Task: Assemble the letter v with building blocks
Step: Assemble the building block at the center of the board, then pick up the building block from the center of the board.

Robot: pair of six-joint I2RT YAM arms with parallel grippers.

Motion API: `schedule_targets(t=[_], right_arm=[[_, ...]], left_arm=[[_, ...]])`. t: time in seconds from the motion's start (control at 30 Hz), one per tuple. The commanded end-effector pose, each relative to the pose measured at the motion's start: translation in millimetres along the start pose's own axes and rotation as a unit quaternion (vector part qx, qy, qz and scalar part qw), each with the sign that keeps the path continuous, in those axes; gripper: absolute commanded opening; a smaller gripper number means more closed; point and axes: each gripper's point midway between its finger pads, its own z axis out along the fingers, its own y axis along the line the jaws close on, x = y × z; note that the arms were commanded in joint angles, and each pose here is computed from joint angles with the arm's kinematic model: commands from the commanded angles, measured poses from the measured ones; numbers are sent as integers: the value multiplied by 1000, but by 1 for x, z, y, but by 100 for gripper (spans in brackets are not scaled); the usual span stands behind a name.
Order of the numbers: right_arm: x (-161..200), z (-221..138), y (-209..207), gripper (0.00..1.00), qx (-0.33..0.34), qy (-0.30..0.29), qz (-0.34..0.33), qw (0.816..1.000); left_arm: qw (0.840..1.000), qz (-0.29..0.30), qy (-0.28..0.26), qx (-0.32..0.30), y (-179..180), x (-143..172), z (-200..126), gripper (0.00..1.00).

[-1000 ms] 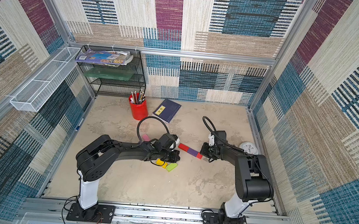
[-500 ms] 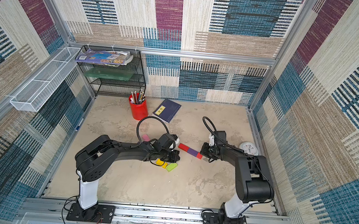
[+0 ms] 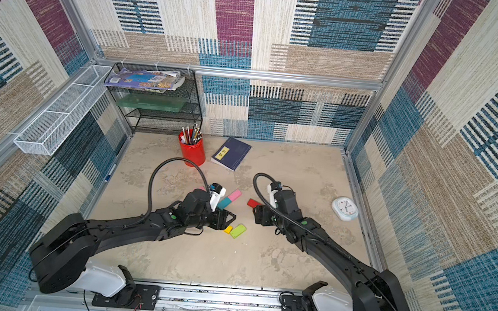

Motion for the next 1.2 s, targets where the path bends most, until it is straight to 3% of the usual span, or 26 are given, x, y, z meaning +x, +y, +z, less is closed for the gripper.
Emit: schedule_targets(t=[0.0,0.17,0.33,0.7,1.17], right_arm=[[7,-2,11,86,9,-10,-22,1000],[26,16,31,89,-13,37,-73,997],[46,38,48,90,-32,86,-118,989],[72,63,60,89,-22,134,-164,977],[63,66,55,88,11,118,-173,978]], left_arm=[[999,-16,-13,-32,23,5,-28,73],[996,-53,-61,-34,41,-3,-69,84],[994,-80,-74,-20,45,-3,-87,85],[992,-108,-64,-24,59,4,-82,86],[991,-121,-49,-19,66,7,-71,86]])
